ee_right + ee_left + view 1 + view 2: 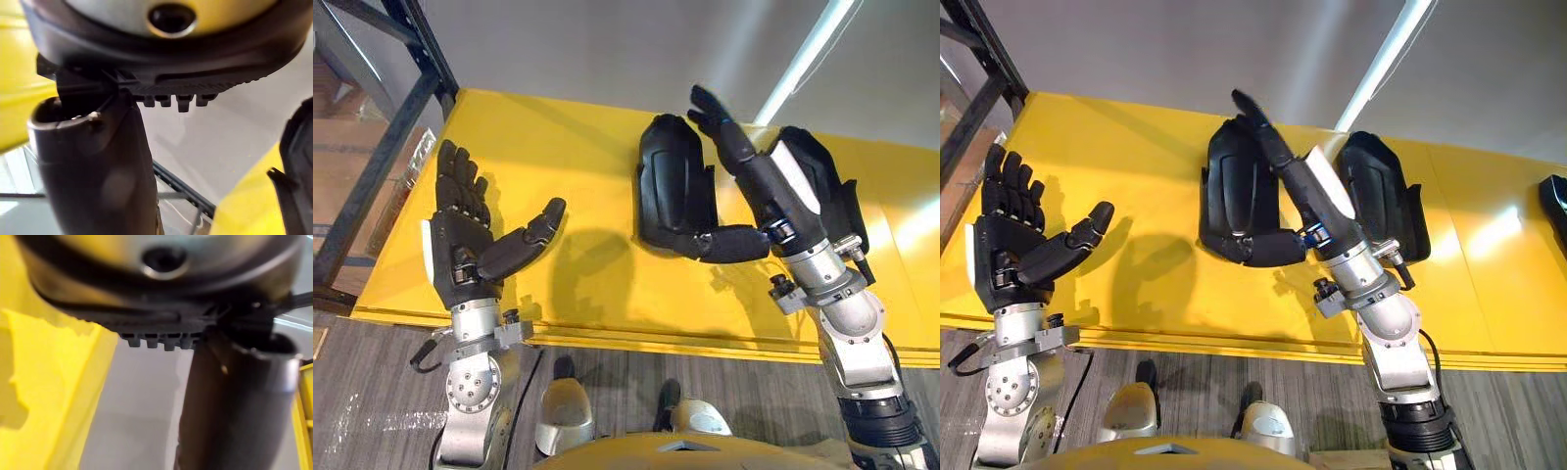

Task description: Walk over and take three plastic housings, then place them on the shelf

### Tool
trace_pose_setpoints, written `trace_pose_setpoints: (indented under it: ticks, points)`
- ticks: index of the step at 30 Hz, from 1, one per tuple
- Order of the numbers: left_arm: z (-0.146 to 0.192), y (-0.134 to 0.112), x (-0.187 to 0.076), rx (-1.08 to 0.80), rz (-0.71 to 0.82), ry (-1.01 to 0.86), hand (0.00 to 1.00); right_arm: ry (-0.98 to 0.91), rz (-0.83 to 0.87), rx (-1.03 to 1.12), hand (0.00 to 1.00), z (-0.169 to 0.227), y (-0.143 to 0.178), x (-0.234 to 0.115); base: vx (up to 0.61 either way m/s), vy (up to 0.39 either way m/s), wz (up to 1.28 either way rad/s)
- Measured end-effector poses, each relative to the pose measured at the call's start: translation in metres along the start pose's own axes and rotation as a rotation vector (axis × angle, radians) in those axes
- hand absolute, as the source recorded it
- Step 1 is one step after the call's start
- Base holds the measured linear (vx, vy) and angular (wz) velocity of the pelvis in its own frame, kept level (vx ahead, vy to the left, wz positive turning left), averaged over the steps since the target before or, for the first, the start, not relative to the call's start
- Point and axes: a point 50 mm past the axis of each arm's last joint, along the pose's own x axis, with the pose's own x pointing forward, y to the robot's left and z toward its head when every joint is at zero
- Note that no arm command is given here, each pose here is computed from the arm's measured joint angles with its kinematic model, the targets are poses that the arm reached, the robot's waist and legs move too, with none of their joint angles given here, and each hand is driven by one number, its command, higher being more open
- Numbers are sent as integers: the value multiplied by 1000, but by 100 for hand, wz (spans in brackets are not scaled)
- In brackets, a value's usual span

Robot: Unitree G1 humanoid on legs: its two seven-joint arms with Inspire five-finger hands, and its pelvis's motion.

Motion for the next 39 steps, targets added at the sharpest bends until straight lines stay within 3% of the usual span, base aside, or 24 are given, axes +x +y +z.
trace_pose_setpoints:
  ticks: [4,9,12,18,21,28,39]
  points:
    - [0,-3,-1,-10,-27,1,100,-20,-92,68,100,0,-4,-2,11,-3,1]
    - [0,-12,-3,-59,-65,0,100,58,-448,82,100,-7,-21,-28,-6,-4,-5]
    - [13,-18,-4,-95,-81,-53,100,106,-577,105,100,-7,-22,-43,11,-3,-25]
    - [44,-1,-11,-87,18,-225,100,238,-724,287,100,-21,-18,-66,-24,72,-134]
    - [56,4,-10,-12,32,-326,100,393,-845,283,100,-23,-20,-113,14,154,-111]
    - [53,2,-3,98,85,-322,100,370,-866,433,100,-17,-9,-139,-60,115,-111]
    - [52,19,-9,136,228,-296,100,256,-649,426,100,-23,-4,-83,27,-14,14]
